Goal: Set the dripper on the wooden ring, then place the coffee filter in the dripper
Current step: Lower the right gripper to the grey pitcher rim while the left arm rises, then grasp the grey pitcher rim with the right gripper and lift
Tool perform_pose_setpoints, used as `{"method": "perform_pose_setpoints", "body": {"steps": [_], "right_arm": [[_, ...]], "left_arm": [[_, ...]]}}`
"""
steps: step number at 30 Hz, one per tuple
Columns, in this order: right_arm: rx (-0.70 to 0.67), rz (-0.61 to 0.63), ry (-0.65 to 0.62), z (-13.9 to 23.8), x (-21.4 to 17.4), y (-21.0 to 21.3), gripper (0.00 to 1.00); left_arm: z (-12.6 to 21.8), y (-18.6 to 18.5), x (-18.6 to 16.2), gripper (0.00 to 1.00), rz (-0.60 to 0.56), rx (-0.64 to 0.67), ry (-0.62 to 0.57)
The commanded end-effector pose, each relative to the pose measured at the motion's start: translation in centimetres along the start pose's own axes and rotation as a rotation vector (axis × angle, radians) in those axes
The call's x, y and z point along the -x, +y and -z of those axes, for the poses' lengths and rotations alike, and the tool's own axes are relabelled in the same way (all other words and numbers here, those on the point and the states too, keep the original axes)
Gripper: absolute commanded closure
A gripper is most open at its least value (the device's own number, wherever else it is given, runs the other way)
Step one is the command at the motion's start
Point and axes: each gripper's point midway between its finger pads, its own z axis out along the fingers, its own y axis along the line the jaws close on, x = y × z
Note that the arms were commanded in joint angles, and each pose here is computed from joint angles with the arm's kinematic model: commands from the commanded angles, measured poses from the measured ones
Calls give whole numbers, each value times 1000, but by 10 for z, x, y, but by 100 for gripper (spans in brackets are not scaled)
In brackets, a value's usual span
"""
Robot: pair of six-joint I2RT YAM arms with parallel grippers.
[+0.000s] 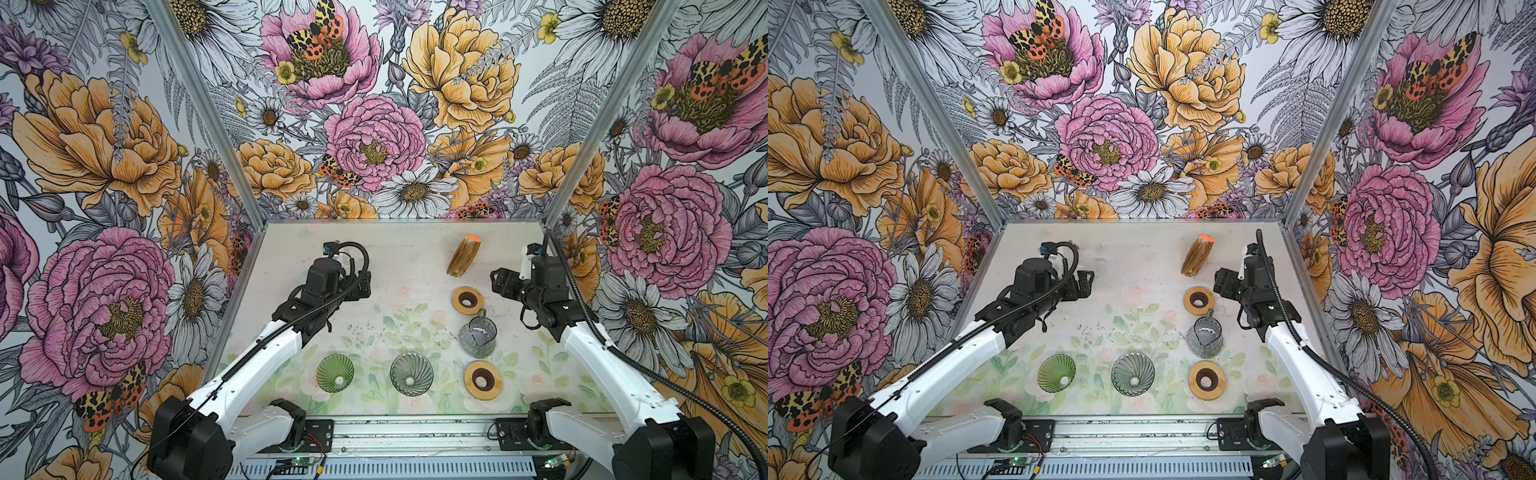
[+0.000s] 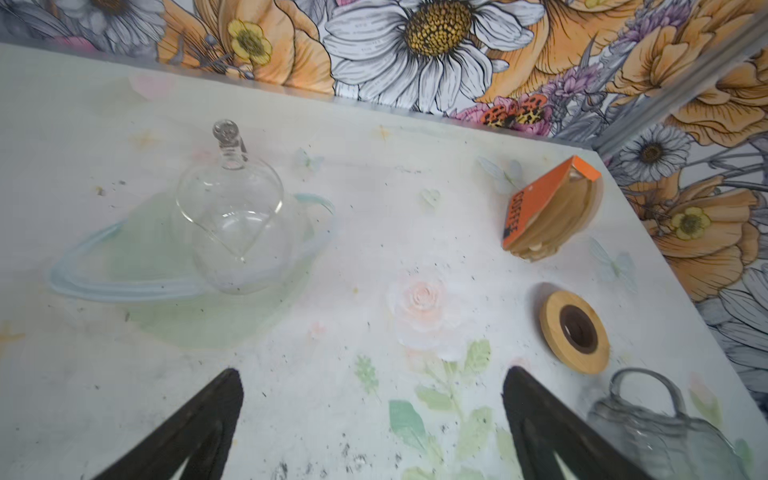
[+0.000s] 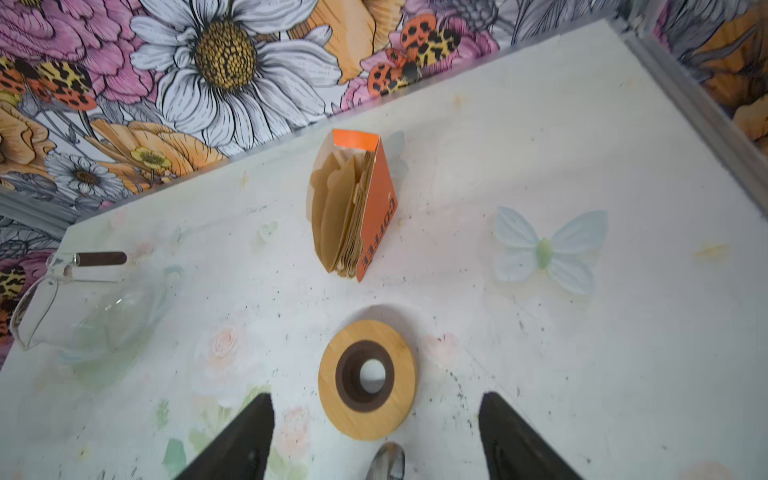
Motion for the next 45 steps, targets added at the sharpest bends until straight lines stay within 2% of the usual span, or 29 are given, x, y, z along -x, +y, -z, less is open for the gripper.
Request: {"method": "perform_pose_setpoints", "body": {"steps": [1, 3, 7, 19, 27, 45], "right_arm": [[39, -23, 179, 10, -38, 12, 31], [0, -25, 234, 13, -52, 10, 41], [-48, -25, 302, 18, -74, 6, 50], [-127, -3, 421, 10, -115, -12, 64], [-141, 9, 464, 4, -123, -15, 74], [-162, 63, 477, -1, -128, -12, 83]], "left_arm": [[25, -37, 2, 1, 21, -181, 63], [36, -51, 4, 1, -21, -247, 87], [46, -60, 10, 1, -114, -280, 123], [38, -67, 22, 1, -254, -330, 118], [34, -75, 17, 1, -258, -385, 114], [25, -66, 9, 1, -235, -383, 125]]}}
